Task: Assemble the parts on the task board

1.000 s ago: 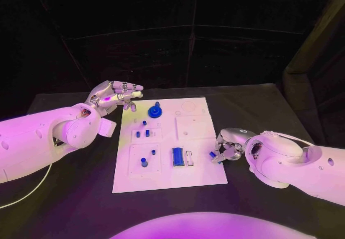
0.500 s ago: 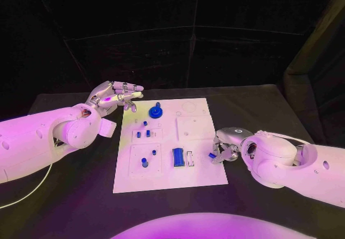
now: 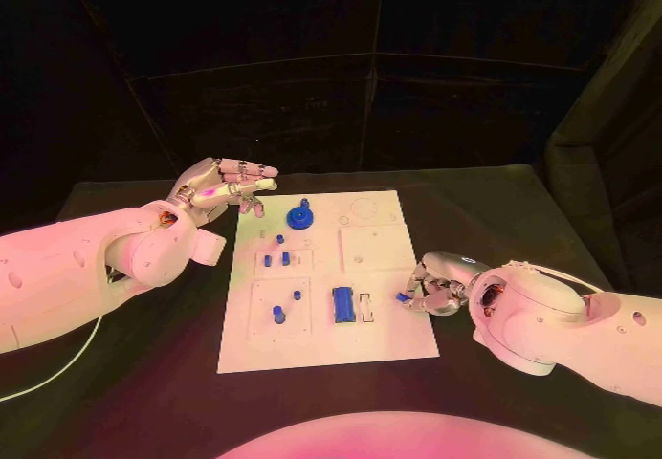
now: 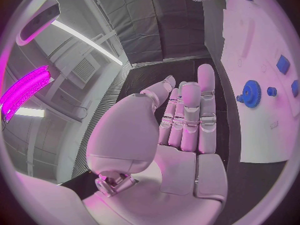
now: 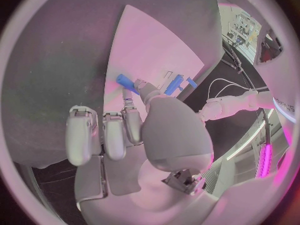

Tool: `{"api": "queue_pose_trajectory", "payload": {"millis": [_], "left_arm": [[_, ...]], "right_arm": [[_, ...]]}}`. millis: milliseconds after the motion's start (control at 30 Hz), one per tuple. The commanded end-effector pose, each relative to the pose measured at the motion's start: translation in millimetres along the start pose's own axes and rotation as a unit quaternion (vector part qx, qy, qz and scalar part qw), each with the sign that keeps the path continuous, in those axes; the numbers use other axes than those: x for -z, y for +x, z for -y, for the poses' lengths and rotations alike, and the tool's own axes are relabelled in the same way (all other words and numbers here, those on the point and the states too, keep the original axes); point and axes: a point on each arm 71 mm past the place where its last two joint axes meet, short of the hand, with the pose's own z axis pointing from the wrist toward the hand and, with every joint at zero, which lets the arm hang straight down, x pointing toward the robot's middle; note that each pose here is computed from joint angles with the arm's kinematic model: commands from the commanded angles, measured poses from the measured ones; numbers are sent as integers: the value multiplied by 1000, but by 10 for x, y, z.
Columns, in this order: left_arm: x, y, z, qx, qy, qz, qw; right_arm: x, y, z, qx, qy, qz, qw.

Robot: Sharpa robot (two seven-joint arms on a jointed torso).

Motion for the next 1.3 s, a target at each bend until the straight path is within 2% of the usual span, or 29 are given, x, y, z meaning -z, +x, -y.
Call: {"api": "queue_pose_trajectory", "payload": {"millis": [33,233,467,833,1300], "left_arm": [[-6,14,13,4,4,-5,1000],[-8,18,12,4,4,-5,1000],[-11,27,12,4,4,-6,1000],[-8,32,13,5,4,-7,1000],[-7,36,12,5,2,-9,1000]], "right_arm": [[24,-8,-23,-91,0,7,996],[25,5,-102,-128,-8,7,992],[-37,67,-206,-141,-13,-16,990],[-150,166,-311,-124,3,-53,991],[-208,193,-429,-112,-2,-47,993]]}}
